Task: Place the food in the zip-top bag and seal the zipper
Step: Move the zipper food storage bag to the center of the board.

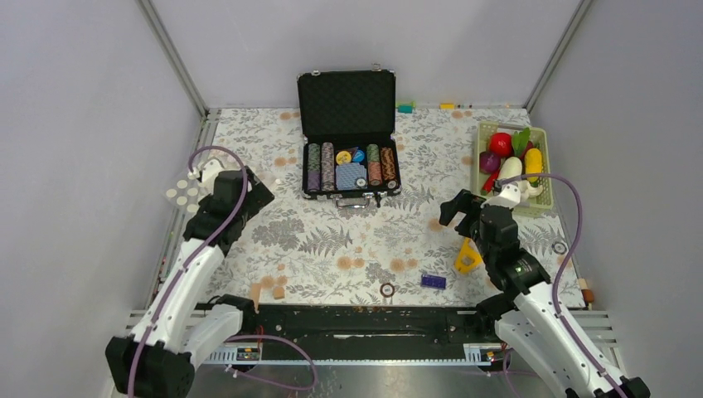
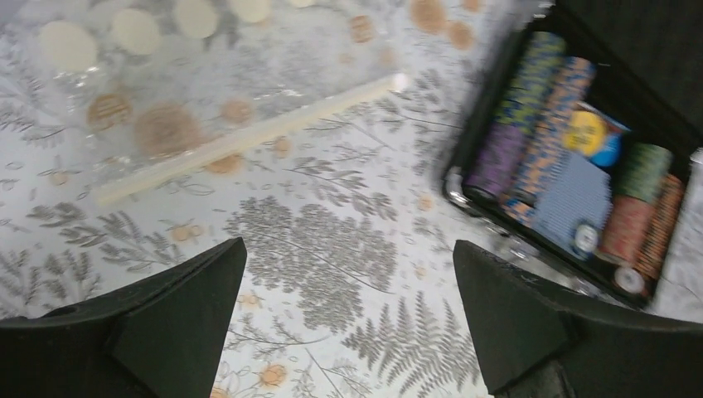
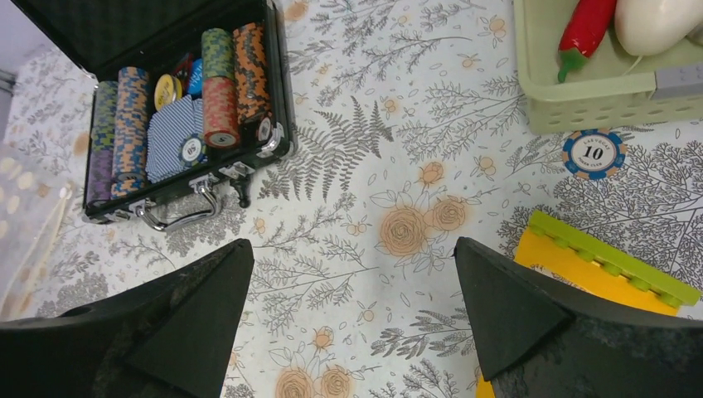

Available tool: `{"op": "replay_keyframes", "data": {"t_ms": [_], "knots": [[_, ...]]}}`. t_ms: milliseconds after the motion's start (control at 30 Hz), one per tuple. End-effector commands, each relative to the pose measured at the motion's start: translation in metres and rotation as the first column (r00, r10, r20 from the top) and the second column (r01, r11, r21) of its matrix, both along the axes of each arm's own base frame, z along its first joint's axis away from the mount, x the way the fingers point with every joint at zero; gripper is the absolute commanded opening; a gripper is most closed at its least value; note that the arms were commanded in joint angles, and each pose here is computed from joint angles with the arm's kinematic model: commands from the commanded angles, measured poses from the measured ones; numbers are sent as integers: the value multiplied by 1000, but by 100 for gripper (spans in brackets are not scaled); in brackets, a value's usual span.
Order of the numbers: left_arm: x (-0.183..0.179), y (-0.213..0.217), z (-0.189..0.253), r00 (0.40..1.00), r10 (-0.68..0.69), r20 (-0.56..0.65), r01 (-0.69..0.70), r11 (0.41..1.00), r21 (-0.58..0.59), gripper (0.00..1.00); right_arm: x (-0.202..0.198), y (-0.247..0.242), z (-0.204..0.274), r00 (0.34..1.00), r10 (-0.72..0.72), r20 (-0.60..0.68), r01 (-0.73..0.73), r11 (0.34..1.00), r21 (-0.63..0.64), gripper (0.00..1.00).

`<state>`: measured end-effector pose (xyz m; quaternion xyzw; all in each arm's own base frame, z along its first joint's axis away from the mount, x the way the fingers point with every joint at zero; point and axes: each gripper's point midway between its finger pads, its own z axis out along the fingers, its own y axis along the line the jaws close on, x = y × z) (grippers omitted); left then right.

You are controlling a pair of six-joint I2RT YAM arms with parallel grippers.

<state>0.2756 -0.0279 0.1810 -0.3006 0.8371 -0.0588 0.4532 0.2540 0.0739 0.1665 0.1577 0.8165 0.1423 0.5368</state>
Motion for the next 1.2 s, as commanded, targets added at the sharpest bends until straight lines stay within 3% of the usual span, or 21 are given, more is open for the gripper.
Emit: {"op": "replay_keyframes", "data": {"t_ms": [0,167,333,600,800,1000,1167], "knots": [[13,26,-19,989,134,-67,-130,990,57,99,6,-4,5,1000,-25,4,25,999,-29,100],[47,16,-47,990,34,-135,-23,996,81,99,7,-12,-6,997,-60,-49,55,995,-87,100],[80,41,-74,970,35,-239,-4,992,126,99,3,-6,-6,998,-26,-59,22,998,-66,100],[122,41,-106,975,-101,-198,63,980,-189,99,0,-13,-1,999,-49,-23,47,997,-68,100],[114,28,-147,946,-123,-300,35,958,-284,99,0,-17,-1,998,-66,-20,64,995,-81,100],[87,-7,-154,940,-217,-262,92,903,-420,99,1,-19,-1,997,-76,-18,74,994,-82,100],[49,-46,-154,919,-297,-260,159,881,-445,99,1,-18,-2,997,-77,-19,75,994,-79,100]]}}
